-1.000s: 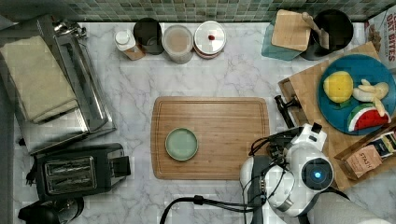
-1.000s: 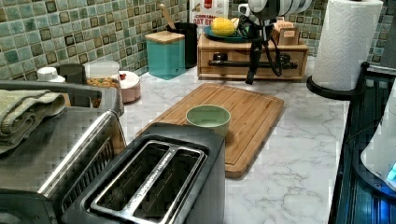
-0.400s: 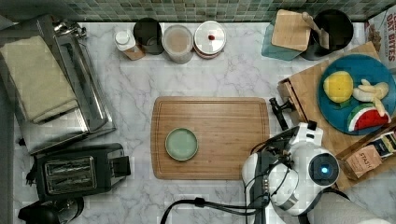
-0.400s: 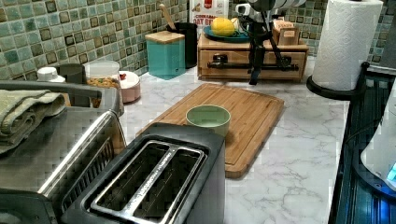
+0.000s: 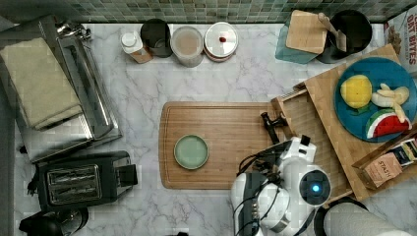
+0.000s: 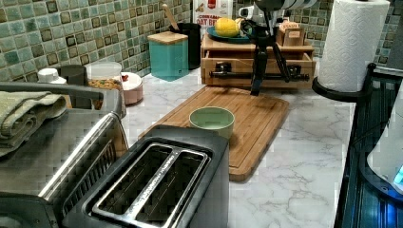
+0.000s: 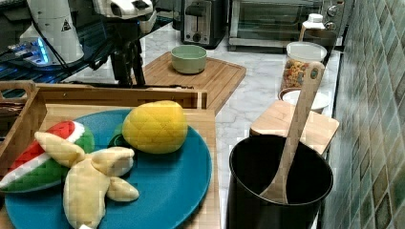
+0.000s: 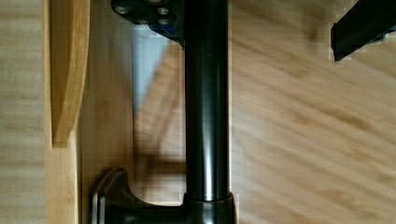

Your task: Open the drawer.

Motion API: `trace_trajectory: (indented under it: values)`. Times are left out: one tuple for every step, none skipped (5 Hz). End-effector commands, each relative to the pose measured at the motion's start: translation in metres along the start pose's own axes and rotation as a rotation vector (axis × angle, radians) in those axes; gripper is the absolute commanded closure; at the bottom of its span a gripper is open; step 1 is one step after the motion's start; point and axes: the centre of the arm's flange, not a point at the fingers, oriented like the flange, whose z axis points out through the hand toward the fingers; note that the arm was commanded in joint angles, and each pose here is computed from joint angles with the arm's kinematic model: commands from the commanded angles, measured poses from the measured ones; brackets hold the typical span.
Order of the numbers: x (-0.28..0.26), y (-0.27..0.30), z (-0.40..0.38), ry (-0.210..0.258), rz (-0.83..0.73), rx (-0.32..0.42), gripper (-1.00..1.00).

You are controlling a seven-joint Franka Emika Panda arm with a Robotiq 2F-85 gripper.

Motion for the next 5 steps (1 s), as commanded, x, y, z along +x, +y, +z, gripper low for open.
trace_trajectory:
  values:
    - [0.036,-0.181,0.022,-0.116,-0.135,0.107,-1.0]
    - [0.034,-0.202,0.02,-0.121,-0.094,0.108,-1.0]
    - [0.035,-0.211,0.014,-0.108,-0.07,0.076,-1.0]
    - [0.036,-0.221,0.006,-0.104,-0.056,0.032,-1.0]
    - [0.036,-0.221,0.006,-0.104,-0.056,0.032,-1.0]
